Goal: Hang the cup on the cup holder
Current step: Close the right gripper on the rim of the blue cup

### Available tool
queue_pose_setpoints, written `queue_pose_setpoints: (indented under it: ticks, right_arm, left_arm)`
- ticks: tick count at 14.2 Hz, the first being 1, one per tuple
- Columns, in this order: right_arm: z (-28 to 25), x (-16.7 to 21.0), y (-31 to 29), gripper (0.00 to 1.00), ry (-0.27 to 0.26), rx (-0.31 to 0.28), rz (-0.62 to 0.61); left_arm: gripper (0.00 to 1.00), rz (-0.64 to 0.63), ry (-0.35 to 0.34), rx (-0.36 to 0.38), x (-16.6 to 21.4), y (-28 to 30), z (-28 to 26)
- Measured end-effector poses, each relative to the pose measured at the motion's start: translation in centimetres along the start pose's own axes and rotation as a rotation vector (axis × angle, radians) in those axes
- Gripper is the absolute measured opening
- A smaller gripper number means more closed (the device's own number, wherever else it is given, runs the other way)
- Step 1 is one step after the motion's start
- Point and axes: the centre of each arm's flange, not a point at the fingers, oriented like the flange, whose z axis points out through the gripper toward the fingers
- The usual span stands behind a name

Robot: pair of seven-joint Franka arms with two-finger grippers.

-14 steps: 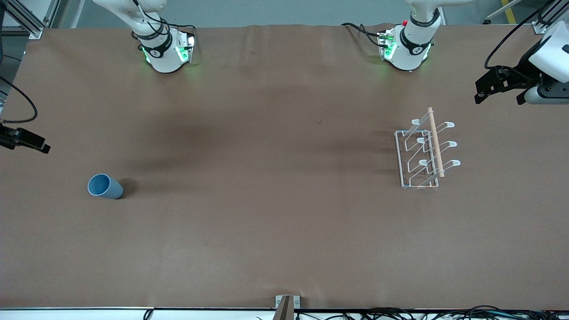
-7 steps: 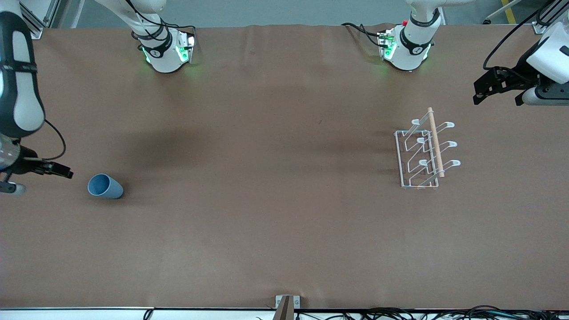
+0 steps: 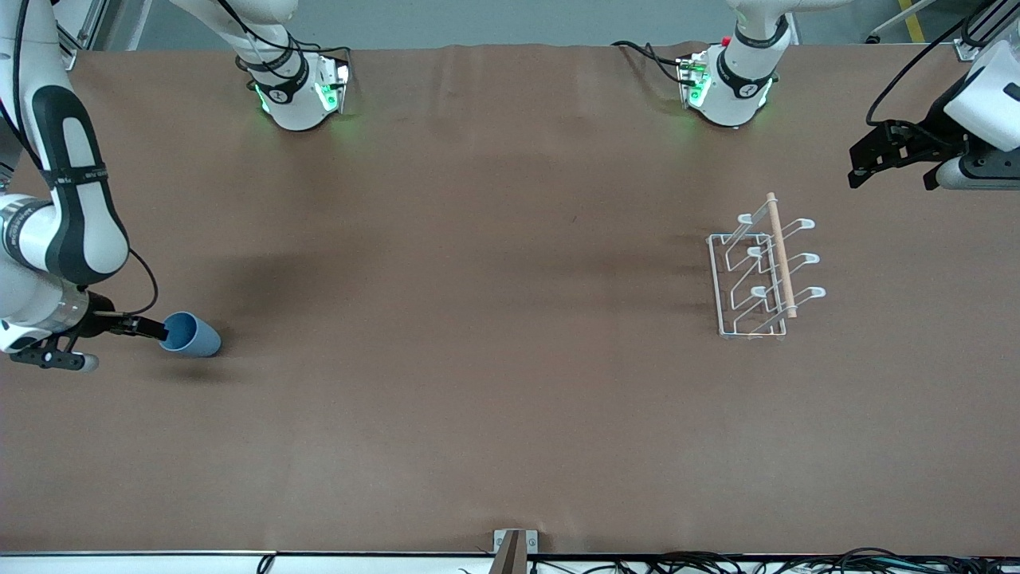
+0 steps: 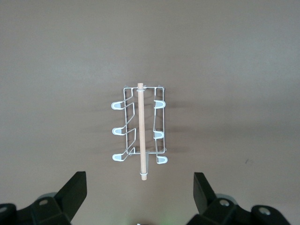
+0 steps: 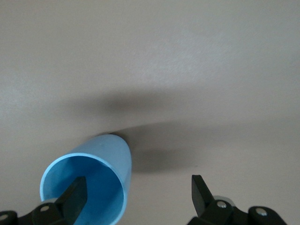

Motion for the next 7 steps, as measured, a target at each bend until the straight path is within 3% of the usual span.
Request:
queue_pose_setpoints:
  ticks: [3,4,7]
  right_arm:
    - [2.3,-0.1,-0.4,0.97,-0.034,0.014,0.002]
    - [2.8,-0.1,-0.7,0.90,-0.041,0.017,-0.001]
    - [3.0,-0.1,-1.5,0.58,-0.044,0.023,-0.012]
  left_arm:
    - [1.00,0.000,0.000,0.000,0.0,0.0,0.0]
    - [1.00,0.000,0.000,0.000,0.0,0.0,0.0]
    - [1.00,0.000,0.000,0.000,0.0,0.0,0.0]
